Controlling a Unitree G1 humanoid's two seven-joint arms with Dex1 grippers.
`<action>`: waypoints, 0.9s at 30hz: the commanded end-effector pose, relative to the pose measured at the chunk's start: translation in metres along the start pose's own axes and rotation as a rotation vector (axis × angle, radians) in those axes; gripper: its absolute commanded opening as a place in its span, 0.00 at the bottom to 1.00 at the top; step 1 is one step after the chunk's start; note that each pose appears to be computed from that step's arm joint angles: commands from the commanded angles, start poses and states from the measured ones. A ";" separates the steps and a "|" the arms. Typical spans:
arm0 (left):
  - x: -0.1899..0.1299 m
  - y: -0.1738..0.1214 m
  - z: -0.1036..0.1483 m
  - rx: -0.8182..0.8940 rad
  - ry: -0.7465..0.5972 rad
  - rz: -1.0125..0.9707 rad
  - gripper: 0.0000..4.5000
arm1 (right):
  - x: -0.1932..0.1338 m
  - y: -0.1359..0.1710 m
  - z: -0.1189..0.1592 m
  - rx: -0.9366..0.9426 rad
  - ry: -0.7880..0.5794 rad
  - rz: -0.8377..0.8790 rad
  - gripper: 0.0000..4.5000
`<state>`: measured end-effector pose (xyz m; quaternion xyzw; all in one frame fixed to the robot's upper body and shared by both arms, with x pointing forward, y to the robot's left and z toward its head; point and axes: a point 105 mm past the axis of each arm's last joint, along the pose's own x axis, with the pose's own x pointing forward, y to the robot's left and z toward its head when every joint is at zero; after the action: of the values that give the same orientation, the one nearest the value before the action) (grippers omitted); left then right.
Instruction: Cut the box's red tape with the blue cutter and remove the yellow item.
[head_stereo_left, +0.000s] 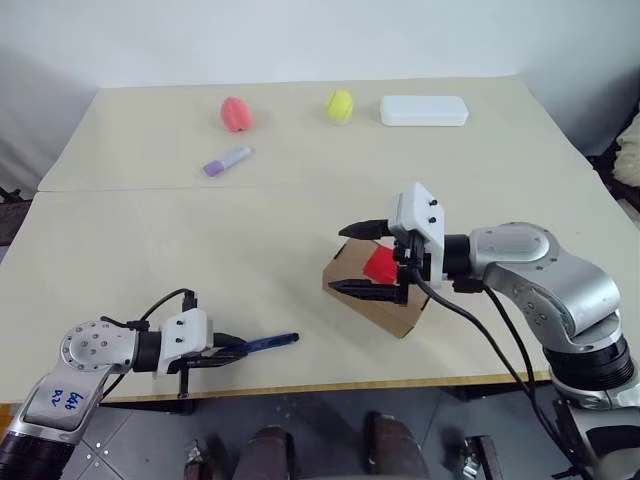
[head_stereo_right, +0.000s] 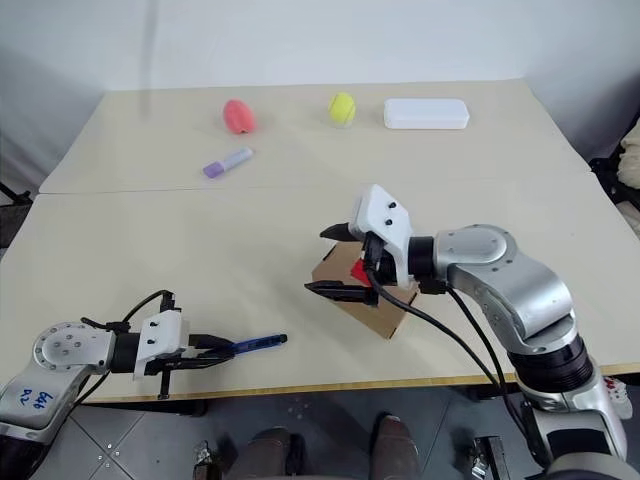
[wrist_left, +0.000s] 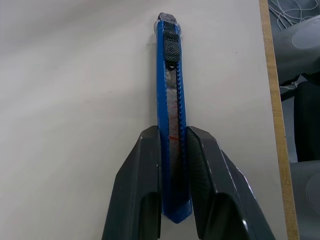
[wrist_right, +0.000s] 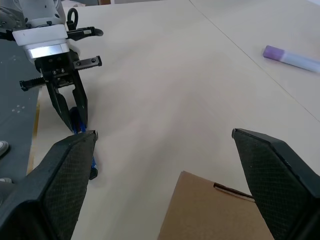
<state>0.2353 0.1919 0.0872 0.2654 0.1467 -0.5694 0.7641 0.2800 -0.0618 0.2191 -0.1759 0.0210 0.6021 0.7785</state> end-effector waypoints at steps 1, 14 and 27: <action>0.003 -0.009 -0.018 -0.072 0.055 -0.023 0.09 | -0.006 0.001 0.015 -0.052 -0.036 0.004 1.00; -0.013 -0.015 -0.019 -0.108 0.051 -0.102 0.09 | 0.043 0.070 -0.013 -0.246 0.125 0.320 0.39; -0.013 -0.018 -0.012 -0.139 0.040 -0.147 0.09 | 0.089 0.065 -0.074 -0.444 0.292 0.440 0.00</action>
<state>0.2225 0.2051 0.0886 0.2174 0.1941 -0.5985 0.7462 0.2571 0.0104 0.1110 -0.4092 0.0502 0.7095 0.5716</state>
